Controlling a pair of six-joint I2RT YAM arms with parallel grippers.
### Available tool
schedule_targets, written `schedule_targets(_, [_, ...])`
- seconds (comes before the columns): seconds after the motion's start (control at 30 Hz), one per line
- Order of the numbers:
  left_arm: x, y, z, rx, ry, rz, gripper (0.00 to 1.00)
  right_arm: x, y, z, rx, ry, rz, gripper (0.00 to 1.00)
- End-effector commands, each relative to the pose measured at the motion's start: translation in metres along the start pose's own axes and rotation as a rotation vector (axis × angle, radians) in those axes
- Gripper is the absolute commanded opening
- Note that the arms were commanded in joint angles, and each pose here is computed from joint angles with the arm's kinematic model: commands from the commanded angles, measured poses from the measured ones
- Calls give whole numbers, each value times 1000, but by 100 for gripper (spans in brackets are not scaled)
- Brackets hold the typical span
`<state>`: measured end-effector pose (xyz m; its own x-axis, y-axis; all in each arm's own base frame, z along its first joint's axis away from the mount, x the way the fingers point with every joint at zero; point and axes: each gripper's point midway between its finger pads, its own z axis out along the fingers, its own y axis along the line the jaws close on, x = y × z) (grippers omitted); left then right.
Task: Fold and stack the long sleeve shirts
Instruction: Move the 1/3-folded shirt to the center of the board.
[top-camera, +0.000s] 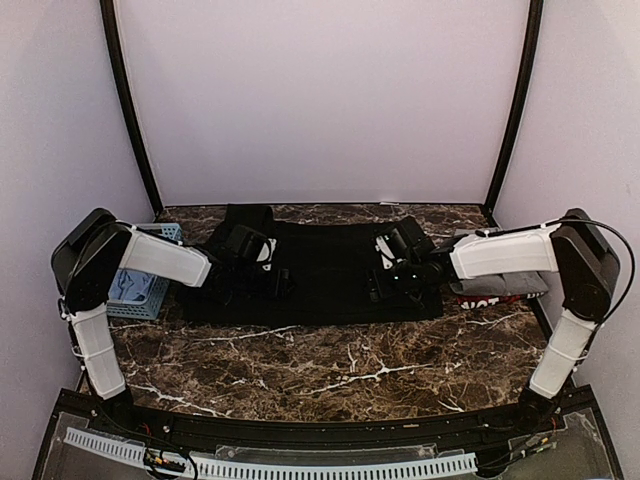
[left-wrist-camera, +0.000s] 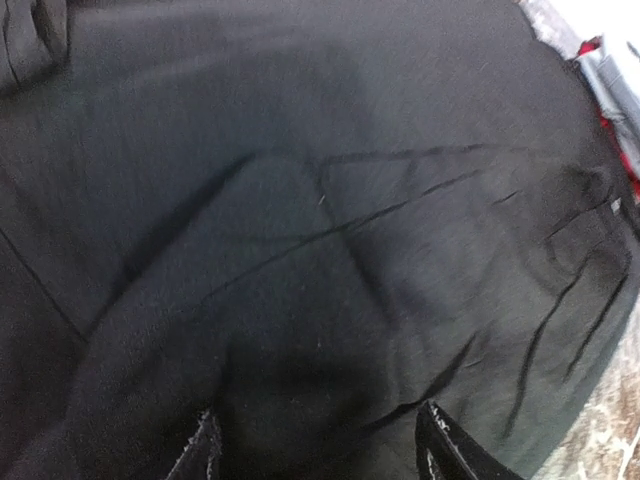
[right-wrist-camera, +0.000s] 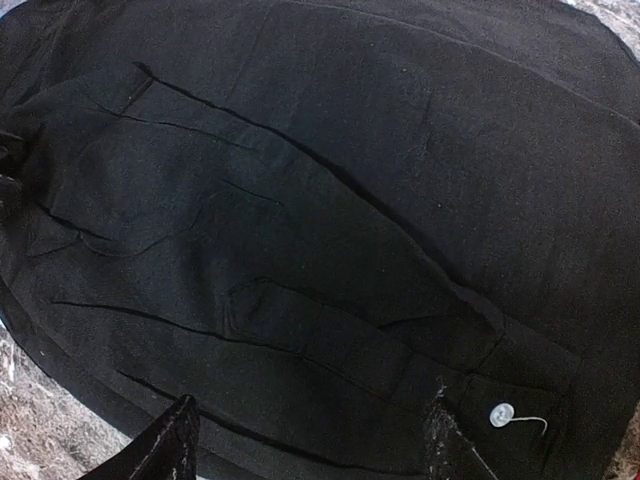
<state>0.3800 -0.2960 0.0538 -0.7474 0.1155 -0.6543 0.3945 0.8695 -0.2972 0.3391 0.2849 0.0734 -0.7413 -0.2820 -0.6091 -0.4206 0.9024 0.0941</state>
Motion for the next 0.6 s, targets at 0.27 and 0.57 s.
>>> schedule_targets(0.27, [34,13,20,-8,74,-11,67,49,-31,19,27,110,73,75])
schedule_targets(0.57, [60,10,4,12,90,-10,68,97,-60,-4,158,240,131,76])
